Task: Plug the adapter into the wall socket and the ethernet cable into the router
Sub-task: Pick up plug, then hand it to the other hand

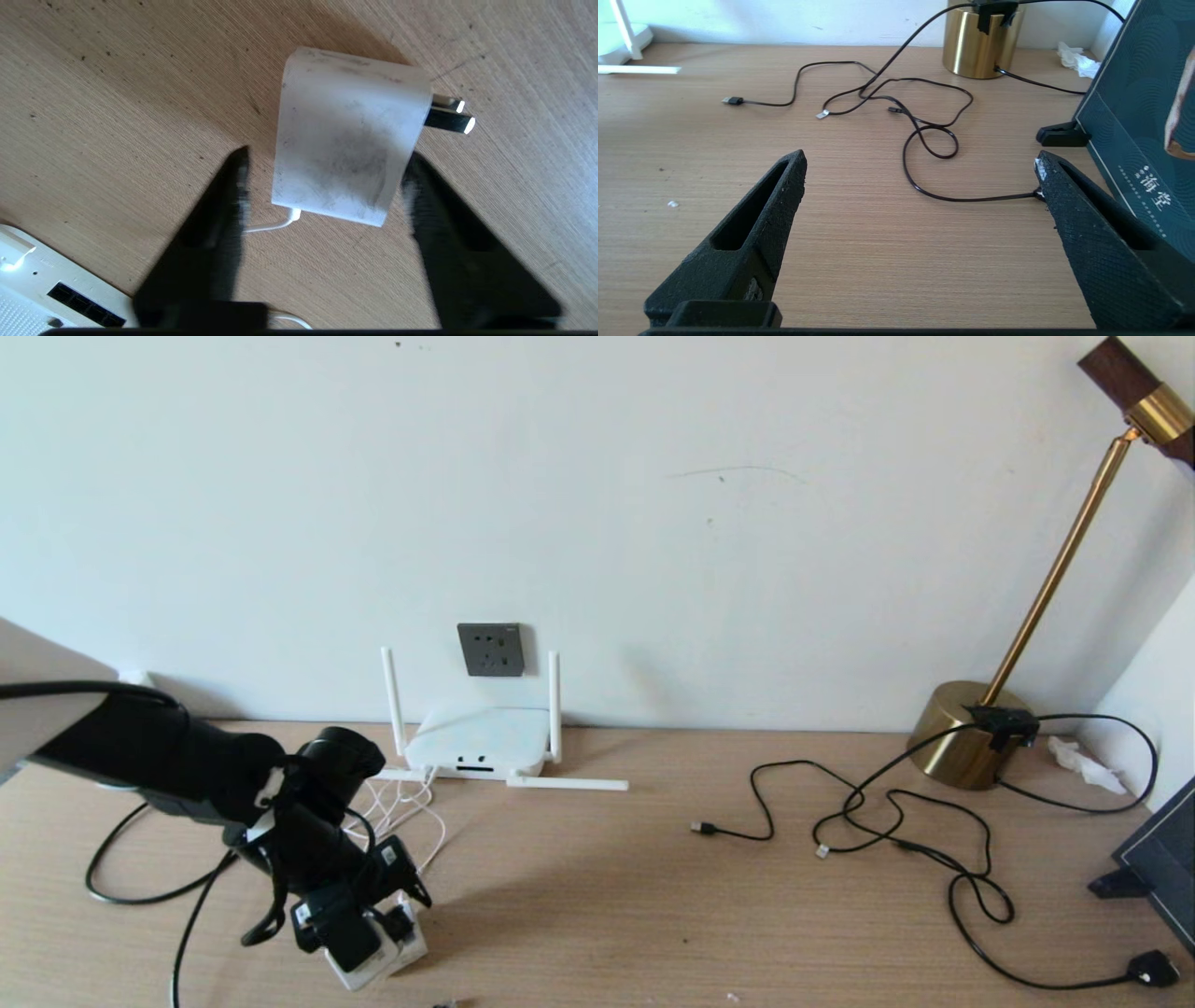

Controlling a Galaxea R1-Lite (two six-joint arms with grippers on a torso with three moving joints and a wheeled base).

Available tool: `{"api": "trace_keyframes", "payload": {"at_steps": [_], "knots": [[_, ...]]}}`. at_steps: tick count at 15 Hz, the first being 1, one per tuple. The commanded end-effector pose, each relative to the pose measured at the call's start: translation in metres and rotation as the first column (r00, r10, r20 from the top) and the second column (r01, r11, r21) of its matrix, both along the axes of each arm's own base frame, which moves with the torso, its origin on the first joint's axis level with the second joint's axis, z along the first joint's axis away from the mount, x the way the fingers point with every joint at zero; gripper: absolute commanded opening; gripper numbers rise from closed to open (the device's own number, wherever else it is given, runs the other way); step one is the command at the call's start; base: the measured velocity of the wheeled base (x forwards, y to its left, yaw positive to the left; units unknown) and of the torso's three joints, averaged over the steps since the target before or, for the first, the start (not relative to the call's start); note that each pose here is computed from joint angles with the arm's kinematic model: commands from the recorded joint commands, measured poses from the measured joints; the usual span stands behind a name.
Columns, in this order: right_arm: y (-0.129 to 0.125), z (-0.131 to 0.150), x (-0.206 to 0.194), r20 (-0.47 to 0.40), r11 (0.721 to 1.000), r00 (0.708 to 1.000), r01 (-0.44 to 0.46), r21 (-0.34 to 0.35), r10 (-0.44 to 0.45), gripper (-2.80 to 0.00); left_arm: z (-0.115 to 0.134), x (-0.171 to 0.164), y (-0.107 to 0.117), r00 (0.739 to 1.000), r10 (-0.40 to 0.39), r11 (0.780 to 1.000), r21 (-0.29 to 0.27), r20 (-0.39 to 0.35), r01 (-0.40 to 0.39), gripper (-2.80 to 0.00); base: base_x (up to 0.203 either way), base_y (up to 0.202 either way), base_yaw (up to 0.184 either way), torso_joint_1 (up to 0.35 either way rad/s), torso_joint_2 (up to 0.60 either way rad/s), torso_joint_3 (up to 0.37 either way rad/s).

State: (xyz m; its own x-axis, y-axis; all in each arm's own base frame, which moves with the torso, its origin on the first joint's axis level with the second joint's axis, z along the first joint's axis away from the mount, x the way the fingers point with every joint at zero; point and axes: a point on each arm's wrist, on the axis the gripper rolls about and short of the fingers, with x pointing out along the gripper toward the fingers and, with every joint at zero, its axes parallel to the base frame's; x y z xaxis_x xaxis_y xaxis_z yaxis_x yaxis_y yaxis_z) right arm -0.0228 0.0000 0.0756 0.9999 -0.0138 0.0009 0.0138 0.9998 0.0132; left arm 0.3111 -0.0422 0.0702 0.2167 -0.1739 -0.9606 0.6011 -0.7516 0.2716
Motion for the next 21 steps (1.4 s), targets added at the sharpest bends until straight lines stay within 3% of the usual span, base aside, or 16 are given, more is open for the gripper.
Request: {"api": "trace_keyframes", "payload": {"at_steps": [1,5,7,9,10,11,12,13,14,16,18,19,20,21], "knots": [[0.0,0.0,0.0,0.001,1.0,1.0,0.0,0.001,0.0,0.0,-0.002,0.0,0.0,1.0,-0.011,1.0,0.004,-0.005,0.011,-2.8,0.0,0.0,0.0,0.0,0.0,0.0],[0.0,0.0,0.0,-0.002,1.0,1.0,0.0,0.001,0.0,0.0,-0.002,-0.001,0.0,1.0,-0.012,1.0,0.002,-0.005,0.012,-2.8,0.0,0.0,0.0,0.0,0.0,0.0],[0.0,0.0,0.0,0.001,1.0,1.0,0.0,0.001,0.0,0.0,0.014,-0.003,0.001,0.999,-0.004,1.0,-0.008,0.046,0.004,-2.8,0.0,0.0,0.0,0.0,0.0,0.0],[0.0,0.0,0.0,0.0,1.0,1.0,0.0,0.001,0.0,0.0,0.049,-0.011,0.002,0.986,0.09,0.994,-0.07,0.137,-0.081,-2.8,0.0,0.0,0.0,0.0,0.0,0.0],[0.0,0.0,0.0,-0.001,1.0,1.0,0.0,0.001,0.0,0.0,0.069,-0.017,0.002,0.963,0.213,0.97,-0.152,0.165,-0.188,-2.8,0.0,0.0,0.0,0.0,0.0,0.0],[0.0,0.0,0.0,-0.001,1.0,1.0,0.0,0.001,0.0,0.0,0.087,-0.022,0.002,0.924,0.338,0.924,-0.252,0.179,-0.289,-2.8,0.0,0.0,0.0,0.0,0.0,0.0],[0.0,0.0,0.0,-0.001,1.0,1.0,0.0,0.001,0.0,0.0,0.102,-0.023,0.001,0.88,0.438,0.862,-0.364,0.183,-0.353,-2.8,0.0,0.0,0.0,0.0,0.0,0.0],[0.0,0.0,0.0,-0.001,1.0,1.0,0.0,0.001,0.0,0.0,0.115,-0.019,-0.001,0.852,0.488,0.795,-0.5,0.191,-0.344,-2.8,0.0,0.0,0.0,0.0,0.0,0.0],[0.0,0.0,0.0,-0.001,1.0,1.0,-0.001,0.001,0.001,0.0,0.125,-0.012,-0.003,0.833,0.509,0.742,-0.601,0.216,-0.297,-2.8,0.0,0.0,0.0,0.0,0.0,0.0],[0.0,0.0,0.0,-0.001,1.0,1.0,0.0,0.001,0.0,0.0,0.153,0.001,-0.007,0.761,0.554,0.649,-0.748,0.338,-0.14,-2.8,0.0,0.0,0.0,0.0,0.0,0.0],[0.0,0.0,0.0,-0.002,1.0,1.0,-0.002,-0.023,0.002,0.0,0.183,0.006,-0.009,0.665,0.597,0.563,-0.825,0.45,0.052,-2.8,0.0,0.0,0.0,0.0,0.0,0.0],[0.0,0.0,0.0,-0.002,1.0,1.0,-0.004,-0.028,0.004,0.0,0.199,0.001,-0.009,0.628,0.619,0.519,-0.846,0.471,0.123,-2.8,0.0,0.0,0.0,0.0,0.0,0.0],[0.0,0.0,0.0,-0.004,0.999,1.0,-0.009,-0.037,0.009,0.0,0.207,-0.005,-0.009,0.619,0.633,0.49,-0.86,0.465,0.145,-2.8,0.0,0.0,0.0,0.0,0.0,0.0],[0.0,0.0,0.0,-0.003,0.999,1.0,-0.008,-0.044,0.008,0.0,0.212,-0.008,-0.008,0.61,0.637,0.482,-0.861,0.472,0.163,-2.8,0.0,0.0,0.0,0.0,0.0,0.0]]}}
